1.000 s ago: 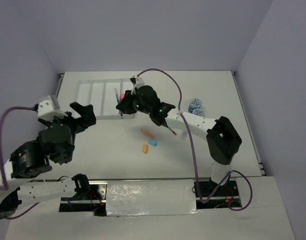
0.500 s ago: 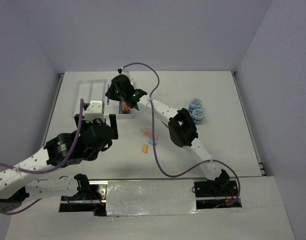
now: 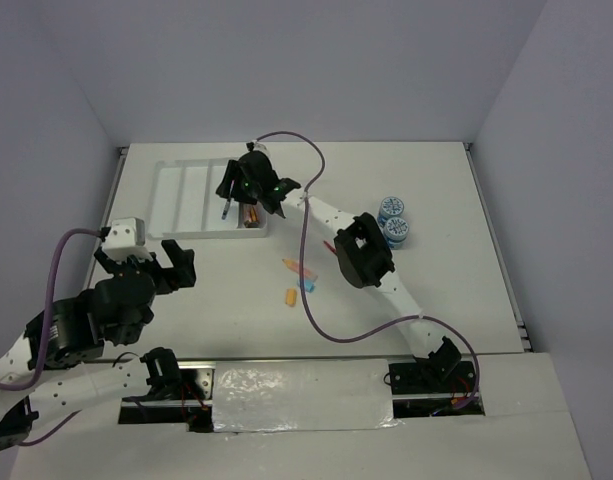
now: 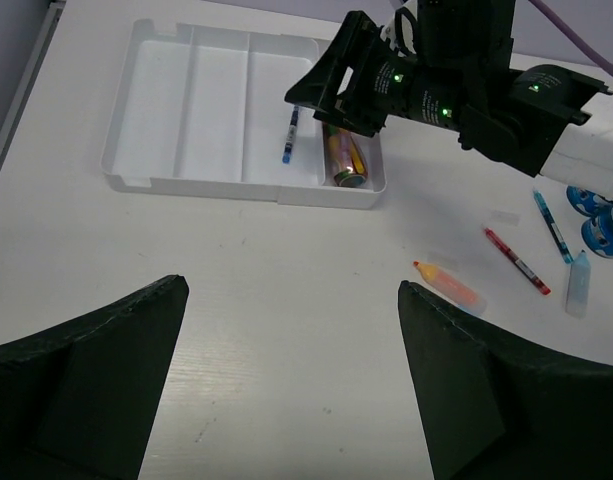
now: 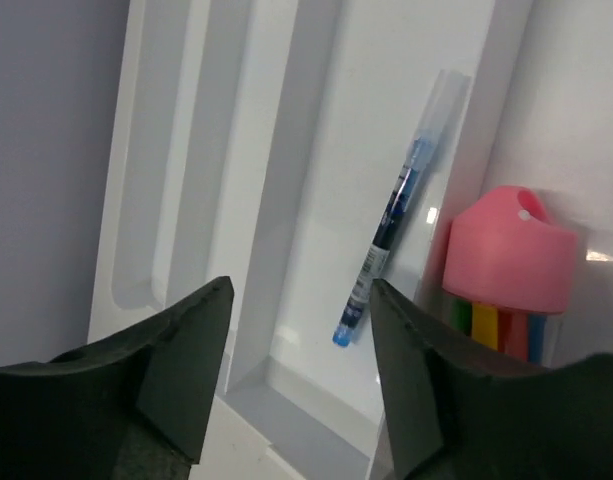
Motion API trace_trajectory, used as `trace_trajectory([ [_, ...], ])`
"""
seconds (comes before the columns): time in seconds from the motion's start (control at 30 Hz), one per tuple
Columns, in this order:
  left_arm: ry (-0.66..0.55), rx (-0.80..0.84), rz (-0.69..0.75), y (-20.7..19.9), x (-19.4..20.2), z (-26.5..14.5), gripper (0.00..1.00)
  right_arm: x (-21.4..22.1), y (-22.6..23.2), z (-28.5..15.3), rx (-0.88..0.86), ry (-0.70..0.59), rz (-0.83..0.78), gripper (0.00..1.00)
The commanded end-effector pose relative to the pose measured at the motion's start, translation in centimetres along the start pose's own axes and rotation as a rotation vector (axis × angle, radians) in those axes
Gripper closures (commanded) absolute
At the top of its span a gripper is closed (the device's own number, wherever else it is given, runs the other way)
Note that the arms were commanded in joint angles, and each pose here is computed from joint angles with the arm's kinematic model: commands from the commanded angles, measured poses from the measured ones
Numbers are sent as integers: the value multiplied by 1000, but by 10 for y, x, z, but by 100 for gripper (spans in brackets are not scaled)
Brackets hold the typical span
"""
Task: Sort the stationery into containers
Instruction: Place the pen in the storage box.
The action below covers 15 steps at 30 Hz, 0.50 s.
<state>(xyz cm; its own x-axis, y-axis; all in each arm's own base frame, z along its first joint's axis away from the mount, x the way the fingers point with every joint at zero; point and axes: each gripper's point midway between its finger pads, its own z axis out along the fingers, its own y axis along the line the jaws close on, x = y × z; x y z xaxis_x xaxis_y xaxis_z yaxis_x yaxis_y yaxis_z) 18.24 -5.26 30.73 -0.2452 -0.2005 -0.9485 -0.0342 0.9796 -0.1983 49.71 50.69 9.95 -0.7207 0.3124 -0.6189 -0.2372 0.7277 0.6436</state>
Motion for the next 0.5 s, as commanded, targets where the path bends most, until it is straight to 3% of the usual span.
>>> trace_trajectory([
  [0.0,-19,-19,-43,3,-3,1,1,-33,48,-19,-120,-59,-37,33],
  [0.03,-18,-24,-42,4,-2,1,1,-39,52,-22,-128,-68,-43,27],
  [0.13,-20,-53,-39,8,-1,3,1,-74,68,-52,-158,-104,-50,26],
  [0.2,-25,-80,-50,9,-1,5,1,-71,54,-69,-146,-59,-71,26],
  [0.23,-19,-85,-48,9,1,5,1,-101,78,-114,-207,-114,-142,27],
  [0.27,-10,-84,-39,5,4,8,1,-82,43,-119,-185,-86,-183,27],
  [0.3,-2,-77,-26,0,6,10,1,-83,42,-139,-217,-95,-241,27],
  [0.33,13,-53,-30,-10,9,13,1,-98,64,-187,-321,-143,-406,27],
  [0.37,41,-59,-9,-23,15,21,1,-78,27,-195,-265,-73,-453,26],
  [0.47,174,6,19,-80,35,56,1,-72,-25,-234,-104,29,-607,24],
])
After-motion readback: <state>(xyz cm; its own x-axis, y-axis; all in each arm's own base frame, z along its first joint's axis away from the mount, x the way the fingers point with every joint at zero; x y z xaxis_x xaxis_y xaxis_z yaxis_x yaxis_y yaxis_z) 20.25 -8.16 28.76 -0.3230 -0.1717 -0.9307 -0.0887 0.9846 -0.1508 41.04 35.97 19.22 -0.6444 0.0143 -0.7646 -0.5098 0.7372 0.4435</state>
